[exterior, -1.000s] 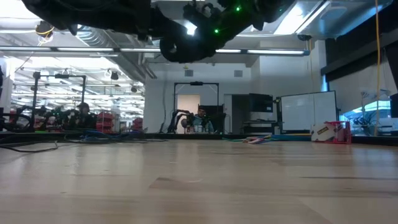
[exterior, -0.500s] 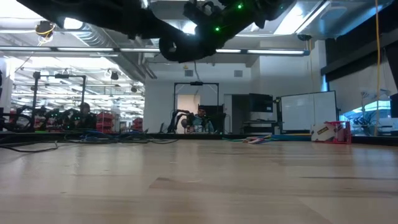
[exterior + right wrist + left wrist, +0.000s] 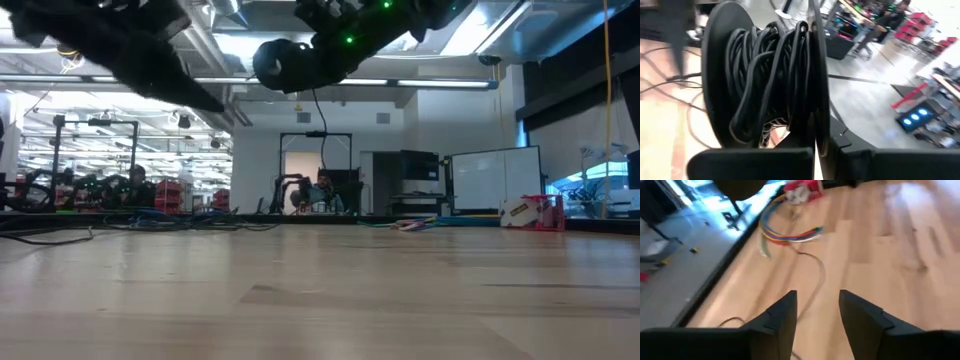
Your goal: Coiling cords
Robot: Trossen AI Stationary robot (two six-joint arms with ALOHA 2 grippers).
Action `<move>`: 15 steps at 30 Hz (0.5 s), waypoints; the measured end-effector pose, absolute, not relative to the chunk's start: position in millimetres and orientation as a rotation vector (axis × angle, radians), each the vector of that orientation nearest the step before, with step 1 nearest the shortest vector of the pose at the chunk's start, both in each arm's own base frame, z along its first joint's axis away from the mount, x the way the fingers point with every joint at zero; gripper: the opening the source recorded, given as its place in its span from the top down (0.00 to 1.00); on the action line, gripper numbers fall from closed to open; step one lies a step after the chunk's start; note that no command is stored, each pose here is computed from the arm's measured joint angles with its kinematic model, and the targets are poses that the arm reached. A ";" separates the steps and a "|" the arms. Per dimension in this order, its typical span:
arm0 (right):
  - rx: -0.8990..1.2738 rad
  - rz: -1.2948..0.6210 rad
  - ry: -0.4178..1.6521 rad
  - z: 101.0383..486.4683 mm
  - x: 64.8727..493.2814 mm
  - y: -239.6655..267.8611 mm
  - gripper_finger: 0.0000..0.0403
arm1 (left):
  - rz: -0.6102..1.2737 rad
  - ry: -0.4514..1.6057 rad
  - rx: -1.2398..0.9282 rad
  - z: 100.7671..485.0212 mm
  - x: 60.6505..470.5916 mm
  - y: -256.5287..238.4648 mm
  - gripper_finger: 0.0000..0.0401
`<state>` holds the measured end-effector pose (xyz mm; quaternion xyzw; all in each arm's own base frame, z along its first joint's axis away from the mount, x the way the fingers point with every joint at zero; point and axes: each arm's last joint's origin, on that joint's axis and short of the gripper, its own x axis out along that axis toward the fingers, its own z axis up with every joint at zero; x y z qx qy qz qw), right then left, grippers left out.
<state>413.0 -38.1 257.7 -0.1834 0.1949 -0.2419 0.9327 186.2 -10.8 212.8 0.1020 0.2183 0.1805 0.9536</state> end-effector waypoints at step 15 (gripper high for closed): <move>-0.361 -0.331 0.417 252.4 414.1 -34.0 0.99 | 0.323 0.100 0.331 256.0 157.3 2.0 0.71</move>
